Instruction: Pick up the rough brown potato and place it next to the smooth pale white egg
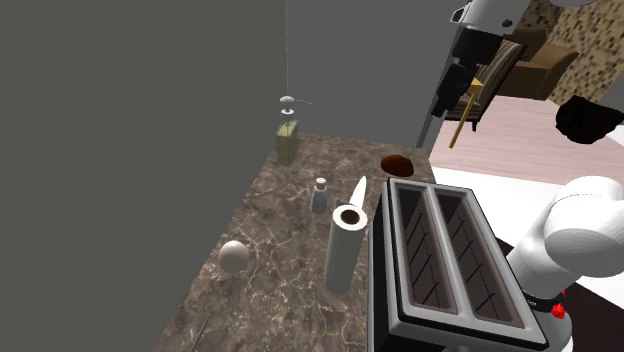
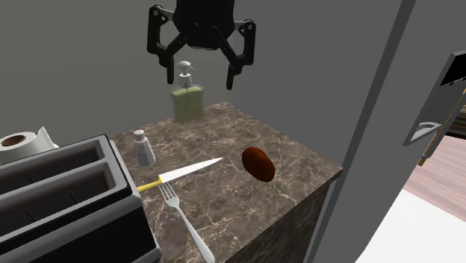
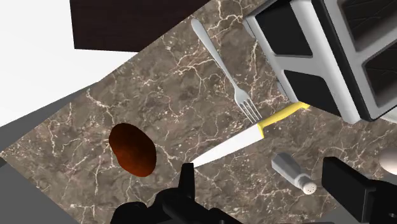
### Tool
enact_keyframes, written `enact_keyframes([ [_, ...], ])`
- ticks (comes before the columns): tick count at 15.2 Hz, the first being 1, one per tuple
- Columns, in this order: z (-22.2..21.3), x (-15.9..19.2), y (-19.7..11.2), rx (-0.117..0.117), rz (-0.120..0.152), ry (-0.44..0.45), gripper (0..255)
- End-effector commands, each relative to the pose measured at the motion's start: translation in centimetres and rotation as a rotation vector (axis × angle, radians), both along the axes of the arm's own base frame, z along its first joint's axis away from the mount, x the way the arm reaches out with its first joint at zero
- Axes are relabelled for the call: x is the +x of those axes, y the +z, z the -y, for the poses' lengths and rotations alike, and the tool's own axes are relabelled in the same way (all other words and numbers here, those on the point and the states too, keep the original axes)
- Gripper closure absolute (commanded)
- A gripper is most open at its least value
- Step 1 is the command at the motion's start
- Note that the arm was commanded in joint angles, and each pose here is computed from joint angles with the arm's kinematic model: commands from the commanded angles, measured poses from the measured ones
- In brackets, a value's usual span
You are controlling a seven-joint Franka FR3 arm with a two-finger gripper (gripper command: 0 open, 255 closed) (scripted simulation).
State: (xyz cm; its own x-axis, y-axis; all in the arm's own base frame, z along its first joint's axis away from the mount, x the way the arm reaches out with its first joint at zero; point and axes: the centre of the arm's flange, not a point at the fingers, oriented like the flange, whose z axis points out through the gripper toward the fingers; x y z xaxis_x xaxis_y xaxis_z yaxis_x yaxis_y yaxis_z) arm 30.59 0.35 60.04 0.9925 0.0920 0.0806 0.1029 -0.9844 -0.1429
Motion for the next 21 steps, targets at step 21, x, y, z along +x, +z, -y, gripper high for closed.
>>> enact_keyframes([
  [21, 4.7, 7.4, -22.6, -0.474, 0.045, 0.49, 0],
])
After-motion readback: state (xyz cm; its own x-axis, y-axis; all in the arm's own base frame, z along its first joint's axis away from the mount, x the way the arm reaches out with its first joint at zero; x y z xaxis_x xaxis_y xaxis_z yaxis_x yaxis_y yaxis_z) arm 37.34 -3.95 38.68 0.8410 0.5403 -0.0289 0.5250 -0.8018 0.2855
